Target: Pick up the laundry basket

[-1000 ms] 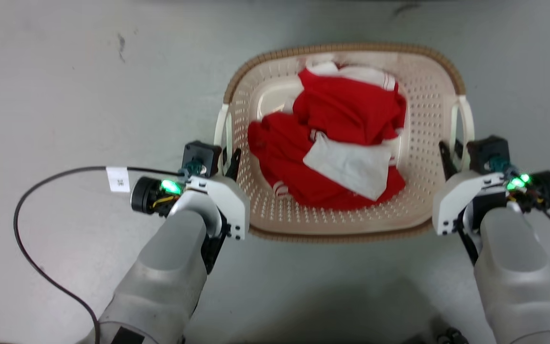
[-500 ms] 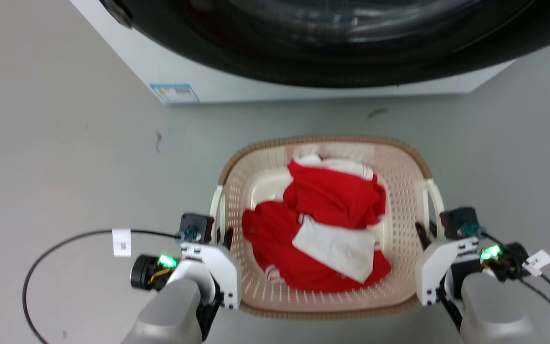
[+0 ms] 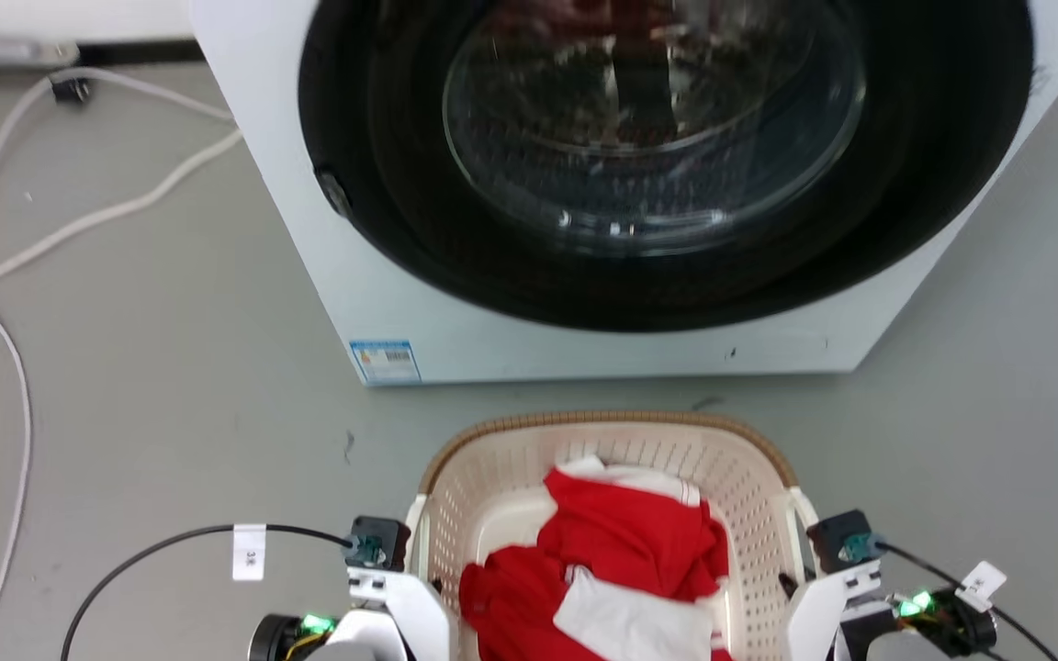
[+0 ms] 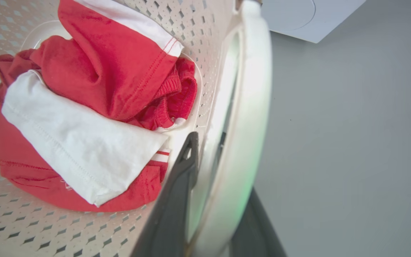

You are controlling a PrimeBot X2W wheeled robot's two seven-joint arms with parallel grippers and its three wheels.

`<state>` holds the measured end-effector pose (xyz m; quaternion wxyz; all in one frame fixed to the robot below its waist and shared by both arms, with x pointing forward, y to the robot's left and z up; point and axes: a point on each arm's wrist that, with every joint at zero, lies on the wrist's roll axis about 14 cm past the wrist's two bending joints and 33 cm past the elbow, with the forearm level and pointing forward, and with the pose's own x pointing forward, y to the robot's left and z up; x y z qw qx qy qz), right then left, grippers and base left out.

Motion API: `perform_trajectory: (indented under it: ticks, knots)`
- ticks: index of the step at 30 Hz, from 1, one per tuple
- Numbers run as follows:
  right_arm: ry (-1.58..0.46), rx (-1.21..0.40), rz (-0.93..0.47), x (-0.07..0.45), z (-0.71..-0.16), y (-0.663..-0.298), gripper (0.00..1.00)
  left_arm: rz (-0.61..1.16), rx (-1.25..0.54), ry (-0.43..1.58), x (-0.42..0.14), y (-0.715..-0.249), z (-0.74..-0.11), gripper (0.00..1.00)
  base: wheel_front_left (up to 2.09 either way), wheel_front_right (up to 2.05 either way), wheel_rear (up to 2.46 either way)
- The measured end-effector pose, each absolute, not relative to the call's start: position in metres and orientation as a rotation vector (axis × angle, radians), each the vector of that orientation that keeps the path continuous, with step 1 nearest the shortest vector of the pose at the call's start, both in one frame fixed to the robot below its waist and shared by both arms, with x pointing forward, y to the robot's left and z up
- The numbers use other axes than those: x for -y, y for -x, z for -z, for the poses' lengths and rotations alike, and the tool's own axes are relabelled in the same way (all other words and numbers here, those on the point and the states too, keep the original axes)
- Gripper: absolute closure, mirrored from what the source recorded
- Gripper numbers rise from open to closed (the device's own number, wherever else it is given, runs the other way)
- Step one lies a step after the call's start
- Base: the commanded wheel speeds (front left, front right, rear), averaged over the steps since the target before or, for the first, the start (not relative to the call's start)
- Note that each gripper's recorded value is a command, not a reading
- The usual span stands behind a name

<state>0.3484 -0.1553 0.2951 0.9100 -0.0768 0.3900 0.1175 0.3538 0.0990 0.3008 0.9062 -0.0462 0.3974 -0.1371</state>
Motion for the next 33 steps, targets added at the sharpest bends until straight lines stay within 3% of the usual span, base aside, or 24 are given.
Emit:
perform_trajectory:
  ticks: [4, 33]
  knots:
    - [0.176, -0.818, -0.263, 0.149, -0.309, -0.329, 1.00, 0.284, -0.833, 0.079, -0.103, -0.336, -0.317, 1.00, 0.00, 0.00, 0.00]
    - [0.185, -0.923, -0.296, 0.135, -0.322, -0.312, 1.00, 0.292, -0.918, 0.032, -0.111, -0.324, -0.334, 1.00, 0.00, 0.00, 0.00]
